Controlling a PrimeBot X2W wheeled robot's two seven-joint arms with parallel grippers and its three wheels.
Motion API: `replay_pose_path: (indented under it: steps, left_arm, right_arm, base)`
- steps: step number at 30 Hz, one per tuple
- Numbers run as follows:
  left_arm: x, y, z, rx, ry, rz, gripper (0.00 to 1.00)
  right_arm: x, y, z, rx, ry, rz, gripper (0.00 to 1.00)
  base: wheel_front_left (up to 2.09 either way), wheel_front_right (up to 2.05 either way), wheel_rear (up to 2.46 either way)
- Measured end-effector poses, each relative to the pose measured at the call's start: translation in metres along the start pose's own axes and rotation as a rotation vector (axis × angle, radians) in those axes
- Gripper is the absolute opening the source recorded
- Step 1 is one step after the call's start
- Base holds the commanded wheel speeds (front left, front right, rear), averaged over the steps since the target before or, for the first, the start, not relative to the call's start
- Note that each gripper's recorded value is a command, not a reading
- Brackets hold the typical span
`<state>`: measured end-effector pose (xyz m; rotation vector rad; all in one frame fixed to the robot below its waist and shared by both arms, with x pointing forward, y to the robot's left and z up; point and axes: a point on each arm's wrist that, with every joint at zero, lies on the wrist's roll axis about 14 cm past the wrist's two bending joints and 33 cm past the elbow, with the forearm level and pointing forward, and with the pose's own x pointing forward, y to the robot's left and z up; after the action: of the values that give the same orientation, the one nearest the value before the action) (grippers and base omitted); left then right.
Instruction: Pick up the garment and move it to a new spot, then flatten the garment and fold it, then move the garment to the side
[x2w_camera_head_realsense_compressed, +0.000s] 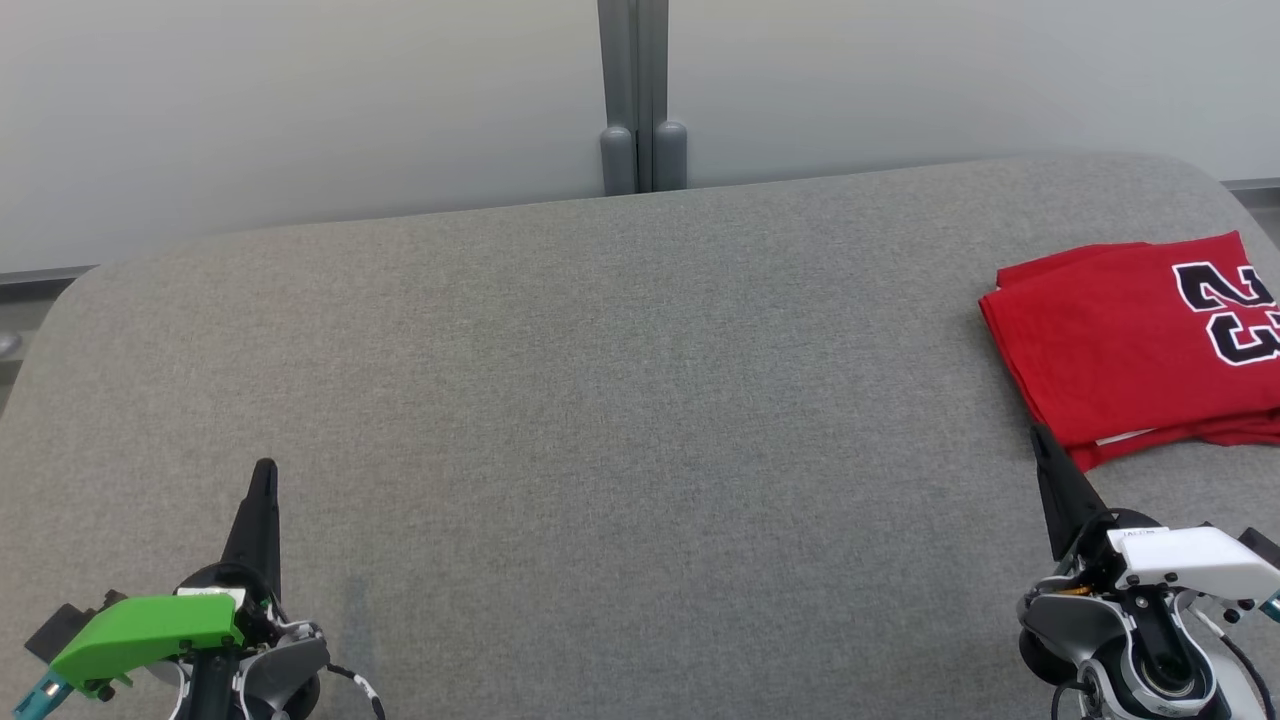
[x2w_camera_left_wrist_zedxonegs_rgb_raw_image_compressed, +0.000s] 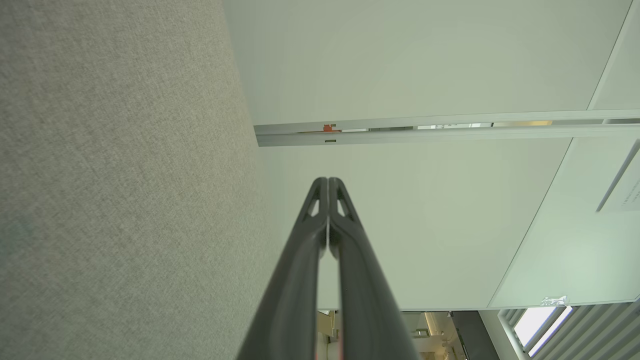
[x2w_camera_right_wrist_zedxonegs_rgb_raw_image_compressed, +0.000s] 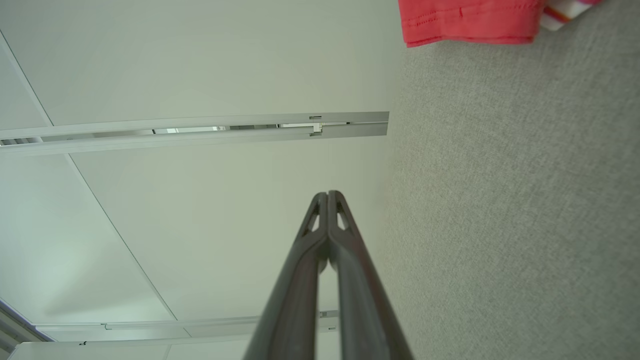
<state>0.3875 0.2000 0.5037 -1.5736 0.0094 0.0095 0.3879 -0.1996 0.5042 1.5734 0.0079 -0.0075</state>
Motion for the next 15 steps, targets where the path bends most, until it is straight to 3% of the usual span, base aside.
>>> replay_pose_path:
  steps: [15]
  left_arm:
    - [0.0,-0.0001,0.0,0.0,0.0,0.0,0.0]
  right_arm:
    - [0.0,0.0,0.0,0.0,0.0,0.0,0.0]
  base:
    - [0.0,0.0,0.0]
